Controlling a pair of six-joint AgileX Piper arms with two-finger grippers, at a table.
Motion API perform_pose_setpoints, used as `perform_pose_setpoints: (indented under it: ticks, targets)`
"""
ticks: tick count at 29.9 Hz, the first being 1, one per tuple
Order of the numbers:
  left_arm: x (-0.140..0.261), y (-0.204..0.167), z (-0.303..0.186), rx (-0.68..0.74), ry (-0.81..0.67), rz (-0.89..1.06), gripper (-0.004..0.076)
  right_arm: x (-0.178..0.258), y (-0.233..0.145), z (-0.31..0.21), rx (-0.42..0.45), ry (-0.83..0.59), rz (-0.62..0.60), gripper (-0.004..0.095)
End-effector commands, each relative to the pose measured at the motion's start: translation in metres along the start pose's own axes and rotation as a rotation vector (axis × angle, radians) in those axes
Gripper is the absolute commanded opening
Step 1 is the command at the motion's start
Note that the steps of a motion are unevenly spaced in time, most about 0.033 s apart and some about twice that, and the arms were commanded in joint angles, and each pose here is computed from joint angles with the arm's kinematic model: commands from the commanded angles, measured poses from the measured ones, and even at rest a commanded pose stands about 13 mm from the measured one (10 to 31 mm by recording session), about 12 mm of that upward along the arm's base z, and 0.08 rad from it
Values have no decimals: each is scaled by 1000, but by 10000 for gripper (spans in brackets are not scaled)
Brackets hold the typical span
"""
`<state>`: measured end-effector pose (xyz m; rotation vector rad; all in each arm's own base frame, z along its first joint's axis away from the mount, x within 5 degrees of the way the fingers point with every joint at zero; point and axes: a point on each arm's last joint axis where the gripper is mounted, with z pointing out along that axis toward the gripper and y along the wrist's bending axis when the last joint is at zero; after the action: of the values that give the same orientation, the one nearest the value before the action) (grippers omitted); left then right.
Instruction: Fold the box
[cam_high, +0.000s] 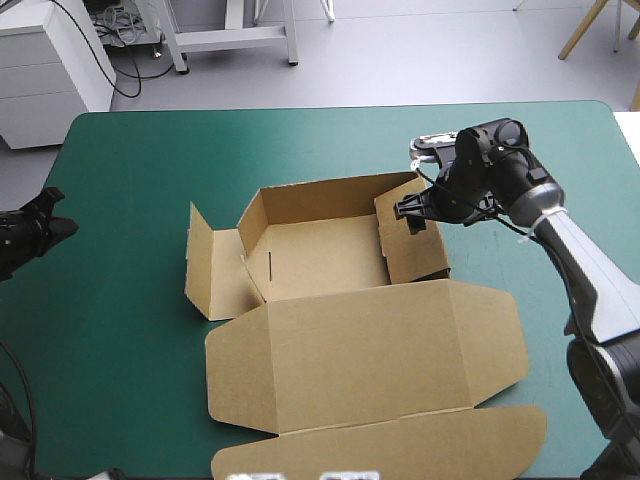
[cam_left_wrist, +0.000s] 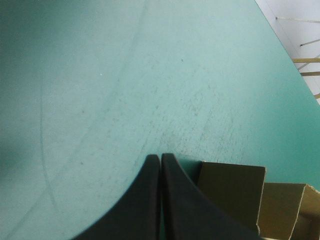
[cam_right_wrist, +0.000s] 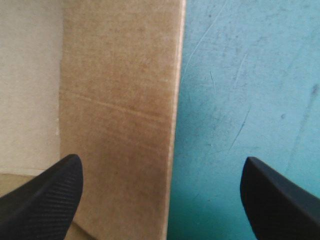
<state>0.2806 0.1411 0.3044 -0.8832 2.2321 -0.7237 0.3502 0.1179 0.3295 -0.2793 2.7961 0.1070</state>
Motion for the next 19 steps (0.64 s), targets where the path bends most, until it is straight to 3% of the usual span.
perform_pose_setpoints:
  ticks: [1, 15, 17, 19]
  targets:
    - [-5, -16, -14, 57, -70, 3, -10, -7, 1, 4, 4, -26, -22, 796]
    - [-5, -16, -14, 54, -75, 0, -10, -14, 2, 46, 5, 49, -51, 790]
    - [-5, -16, -14, 54, -75, 0, -10, -14, 2, 46, 5, 51, -51, 746]
    - [-5, -16, -14, 53, -75, 3, -10, -14, 3, 46, 0, 54, -46, 633]
